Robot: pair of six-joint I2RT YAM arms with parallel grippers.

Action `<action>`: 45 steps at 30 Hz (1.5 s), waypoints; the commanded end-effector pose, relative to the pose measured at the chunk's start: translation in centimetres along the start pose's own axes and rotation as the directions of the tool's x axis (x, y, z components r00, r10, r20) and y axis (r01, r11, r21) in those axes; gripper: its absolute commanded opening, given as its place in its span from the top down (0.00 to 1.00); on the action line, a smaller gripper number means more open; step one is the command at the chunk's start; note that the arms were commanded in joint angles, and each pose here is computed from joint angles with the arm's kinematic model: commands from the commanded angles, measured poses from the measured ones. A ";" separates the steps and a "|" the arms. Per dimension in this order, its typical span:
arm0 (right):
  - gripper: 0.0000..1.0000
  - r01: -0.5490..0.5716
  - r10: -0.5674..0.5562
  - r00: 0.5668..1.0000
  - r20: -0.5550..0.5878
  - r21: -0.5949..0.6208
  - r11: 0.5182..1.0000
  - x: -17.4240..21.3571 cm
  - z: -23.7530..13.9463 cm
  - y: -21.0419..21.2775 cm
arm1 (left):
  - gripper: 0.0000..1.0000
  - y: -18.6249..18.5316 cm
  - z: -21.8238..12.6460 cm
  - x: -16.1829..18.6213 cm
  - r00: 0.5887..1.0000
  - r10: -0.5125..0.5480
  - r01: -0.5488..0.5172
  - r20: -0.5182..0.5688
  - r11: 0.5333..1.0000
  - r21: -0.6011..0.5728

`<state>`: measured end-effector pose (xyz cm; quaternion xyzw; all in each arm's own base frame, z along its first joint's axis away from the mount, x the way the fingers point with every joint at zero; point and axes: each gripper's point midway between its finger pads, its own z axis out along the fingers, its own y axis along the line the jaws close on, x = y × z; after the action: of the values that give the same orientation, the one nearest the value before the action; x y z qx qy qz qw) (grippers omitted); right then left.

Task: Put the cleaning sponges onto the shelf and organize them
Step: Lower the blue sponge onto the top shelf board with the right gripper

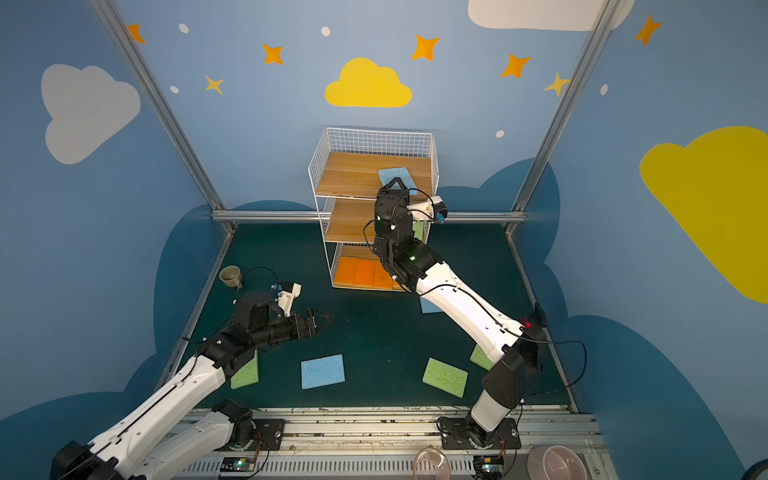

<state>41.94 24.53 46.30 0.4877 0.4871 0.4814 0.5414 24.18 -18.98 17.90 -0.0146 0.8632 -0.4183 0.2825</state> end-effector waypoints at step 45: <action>0.39 0.701 -0.954 -0.172 -0.245 -0.711 0.056 -0.4 -12.6 0.5 | 0.01 -1.9 -1.1 -3.8 0.992 0.094 -0.090 0.087 0.995 -0.050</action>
<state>30.22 24.85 49.15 -0.1497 0.7418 0.3061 0.5776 25.93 -18.54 21.16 -0.0067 0.8587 -0.3947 0.3268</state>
